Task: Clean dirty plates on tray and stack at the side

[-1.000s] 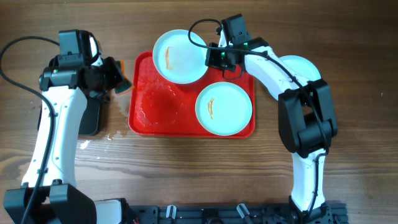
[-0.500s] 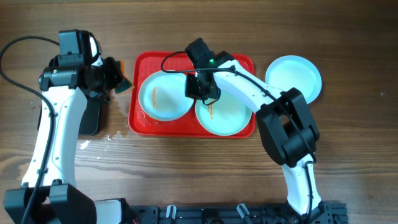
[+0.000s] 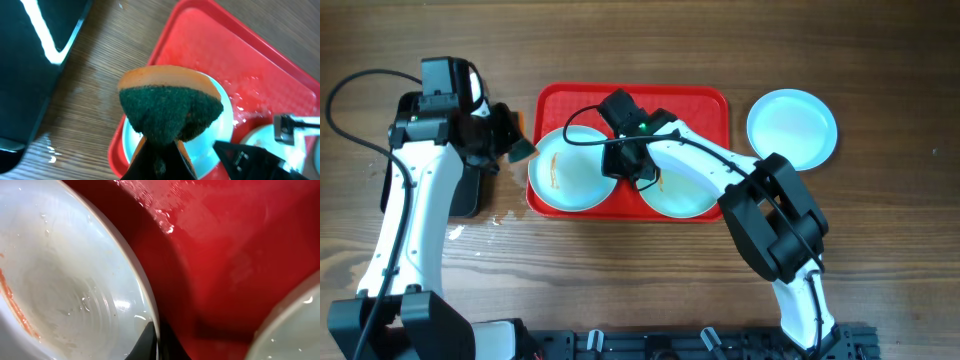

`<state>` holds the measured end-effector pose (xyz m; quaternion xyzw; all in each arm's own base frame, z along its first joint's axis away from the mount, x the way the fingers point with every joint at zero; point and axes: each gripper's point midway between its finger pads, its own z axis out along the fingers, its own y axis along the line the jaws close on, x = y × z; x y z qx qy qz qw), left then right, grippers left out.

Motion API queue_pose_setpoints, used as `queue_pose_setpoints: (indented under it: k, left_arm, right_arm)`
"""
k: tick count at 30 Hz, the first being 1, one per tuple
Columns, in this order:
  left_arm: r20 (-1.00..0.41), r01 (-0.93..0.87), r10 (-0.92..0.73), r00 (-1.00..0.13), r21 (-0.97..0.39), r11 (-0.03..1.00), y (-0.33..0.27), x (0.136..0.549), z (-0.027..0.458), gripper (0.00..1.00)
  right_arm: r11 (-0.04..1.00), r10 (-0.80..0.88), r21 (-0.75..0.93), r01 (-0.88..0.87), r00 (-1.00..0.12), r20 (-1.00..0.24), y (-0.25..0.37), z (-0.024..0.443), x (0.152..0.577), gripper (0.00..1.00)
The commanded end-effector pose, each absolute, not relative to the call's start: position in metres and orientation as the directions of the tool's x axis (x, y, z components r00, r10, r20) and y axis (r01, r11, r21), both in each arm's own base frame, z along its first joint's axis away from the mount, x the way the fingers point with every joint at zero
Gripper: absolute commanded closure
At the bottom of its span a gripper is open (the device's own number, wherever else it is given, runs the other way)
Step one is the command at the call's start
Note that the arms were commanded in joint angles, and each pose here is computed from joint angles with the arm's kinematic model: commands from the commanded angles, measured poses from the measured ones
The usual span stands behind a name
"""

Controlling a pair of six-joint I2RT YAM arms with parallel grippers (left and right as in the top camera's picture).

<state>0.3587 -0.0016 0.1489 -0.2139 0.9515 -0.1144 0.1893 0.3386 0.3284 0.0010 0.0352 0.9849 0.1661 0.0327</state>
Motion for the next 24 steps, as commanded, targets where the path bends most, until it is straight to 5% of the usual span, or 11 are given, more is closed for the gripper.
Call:
queue_pose_setpoints:
  k: [1,10,14,21,24]
  left_arm:
    - [-0.23,-0.295,-0.416,-0.88,-0.423,0.857,-0.034,0.35,0.136,0.96]
    - [-0.249,-0.172,-0.302,-0.92,-0.436,0.883,-0.09,0.338,0.079,0.96]
    - [-0.263,-0.229,-0.313,-0.913,-0.305,0.924,-0.08,0.34,0.054,0.96]
    - [-0.194,-0.248,-0.304,-0.933,-0.268,0.931,-0.081,0.34,0.016,0.96]
    - [-0.224,-0.301,-0.312,-0.923,-0.084,0.95,-0.048,0.337,0.001,0.96]
  right_arm:
    - [0.962,0.091,0.261,0.081,-0.995,-0.028,0.317,-0.031,0.328,0.96]
    - [0.962,0.089,0.261,0.078,-0.996,-0.029,0.316,-0.031,0.329,0.95]
    - [0.962,0.089,0.261,0.078,-0.996,-0.029,0.316,-0.031,0.329,0.95]
    - [0.962,0.089,0.263,0.078,-0.996,-0.032,0.317,-0.031,0.329,0.96]
    - [0.962,0.088,0.263,0.077,-0.996,-0.032,0.317,-0.031,0.329,0.96]
